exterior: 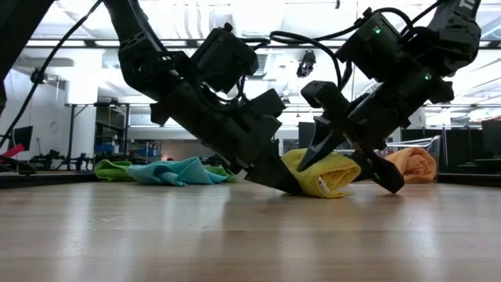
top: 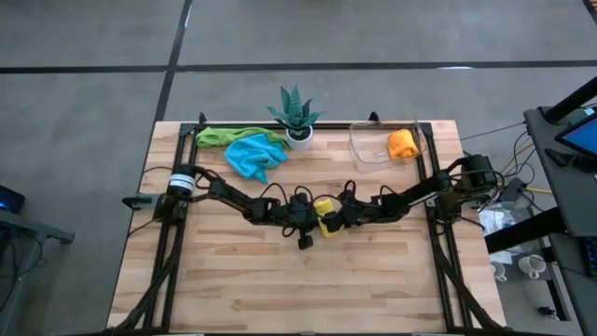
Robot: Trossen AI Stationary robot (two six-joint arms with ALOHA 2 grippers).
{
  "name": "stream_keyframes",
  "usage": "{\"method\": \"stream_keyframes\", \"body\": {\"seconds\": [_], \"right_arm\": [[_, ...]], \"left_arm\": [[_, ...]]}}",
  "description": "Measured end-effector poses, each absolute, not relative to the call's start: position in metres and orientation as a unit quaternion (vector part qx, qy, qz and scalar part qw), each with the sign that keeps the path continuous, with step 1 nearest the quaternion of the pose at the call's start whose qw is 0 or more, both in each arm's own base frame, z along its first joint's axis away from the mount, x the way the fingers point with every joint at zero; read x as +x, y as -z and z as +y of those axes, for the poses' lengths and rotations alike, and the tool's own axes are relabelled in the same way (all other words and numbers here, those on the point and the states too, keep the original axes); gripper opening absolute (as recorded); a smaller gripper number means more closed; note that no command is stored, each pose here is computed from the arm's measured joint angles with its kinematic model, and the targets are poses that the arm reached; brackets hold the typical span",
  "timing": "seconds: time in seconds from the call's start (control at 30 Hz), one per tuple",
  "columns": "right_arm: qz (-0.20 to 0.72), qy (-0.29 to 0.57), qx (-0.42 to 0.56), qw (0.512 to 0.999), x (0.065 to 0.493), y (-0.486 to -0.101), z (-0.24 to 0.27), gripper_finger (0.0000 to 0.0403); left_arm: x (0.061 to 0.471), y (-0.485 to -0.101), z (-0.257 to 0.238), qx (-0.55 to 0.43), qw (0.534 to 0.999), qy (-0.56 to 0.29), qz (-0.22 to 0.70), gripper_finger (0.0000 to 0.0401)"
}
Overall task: Roll microfiber towels into tight, uniform cylinder then place into a basket
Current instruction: Put the yellow microfiber cloth into the transparent bin
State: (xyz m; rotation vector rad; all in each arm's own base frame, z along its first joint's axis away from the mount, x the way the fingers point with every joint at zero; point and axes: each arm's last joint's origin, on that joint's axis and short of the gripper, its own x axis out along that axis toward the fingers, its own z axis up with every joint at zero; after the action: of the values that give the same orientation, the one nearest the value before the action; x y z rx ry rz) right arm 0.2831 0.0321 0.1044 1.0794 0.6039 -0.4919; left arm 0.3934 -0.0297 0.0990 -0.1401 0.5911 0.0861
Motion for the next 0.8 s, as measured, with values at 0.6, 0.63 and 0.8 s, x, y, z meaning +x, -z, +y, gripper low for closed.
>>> {"method": "stream_keyframes", "body": {"seconds": [0.6,0.63,0.8], "right_arm": [[0.281,0.196,0.449,0.825,0.277,-0.124,0.032,0.0031],[0.282,0.195,0.445,0.827,0.275,-0.127,0.032,0.0031],[0.276,0.22,0.417,0.837,0.262,-0.149,0.022,0.0031]], "left_arm": [[0.384,-0.109,-0.029,-0.051,0.948,-0.046,0.312,0.0],[0.383,-0.11,-0.029,-0.05,0.948,-0.047,0.311,0.0],[0.376,-0.12,-0.028,-0.05,0.951,-0.05,0.301,0.0]]}}
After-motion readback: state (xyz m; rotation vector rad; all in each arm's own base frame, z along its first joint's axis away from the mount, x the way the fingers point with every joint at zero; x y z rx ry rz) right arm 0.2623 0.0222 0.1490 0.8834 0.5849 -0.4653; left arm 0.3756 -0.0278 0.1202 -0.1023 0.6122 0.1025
